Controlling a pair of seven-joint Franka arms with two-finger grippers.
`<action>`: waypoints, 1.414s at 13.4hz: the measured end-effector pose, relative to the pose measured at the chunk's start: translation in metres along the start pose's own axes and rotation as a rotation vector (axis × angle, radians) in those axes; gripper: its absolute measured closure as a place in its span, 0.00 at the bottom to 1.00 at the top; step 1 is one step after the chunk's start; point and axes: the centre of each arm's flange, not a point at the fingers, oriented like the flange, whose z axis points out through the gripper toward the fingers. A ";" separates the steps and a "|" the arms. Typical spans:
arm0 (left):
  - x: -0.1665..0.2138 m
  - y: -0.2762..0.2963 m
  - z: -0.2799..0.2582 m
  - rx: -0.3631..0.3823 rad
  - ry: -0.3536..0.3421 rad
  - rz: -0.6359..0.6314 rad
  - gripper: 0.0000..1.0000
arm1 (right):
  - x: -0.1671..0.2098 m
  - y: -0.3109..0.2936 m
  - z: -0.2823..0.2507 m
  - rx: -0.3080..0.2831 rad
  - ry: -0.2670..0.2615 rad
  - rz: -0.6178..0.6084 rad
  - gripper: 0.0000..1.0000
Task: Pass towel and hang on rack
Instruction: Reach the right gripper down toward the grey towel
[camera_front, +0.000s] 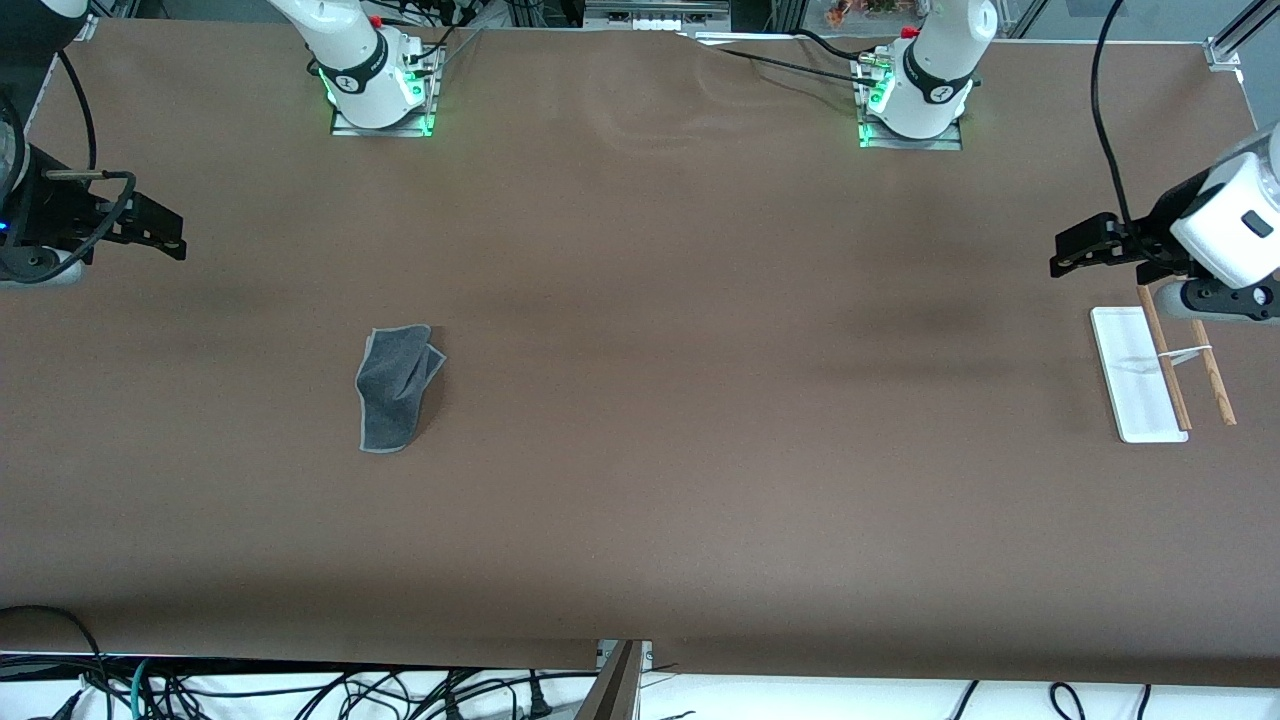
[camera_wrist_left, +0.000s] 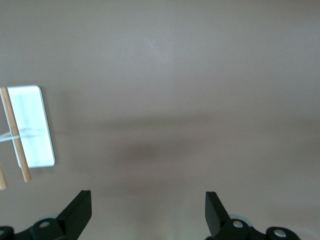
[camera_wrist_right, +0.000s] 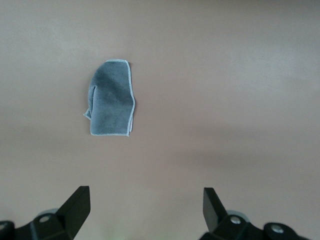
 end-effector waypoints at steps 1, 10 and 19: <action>-0.006 -0.001 0.004 0.007 0.025 -0.006 0.00 | 0.000 0.000 0.000 0.000 0.000 0.000 0.00; -0.038 -0.004 0.023 0.018 0.055 -0.013 0.00 | 0.003 -0.009 0.004 0.002 -0.005 -0.017 0.00; -0.037 -0.010 0.027 0.017 0.042 -0.023 0.00 | 0.081 -0.074 0.137 0.023 -0.082 -0.121 0.00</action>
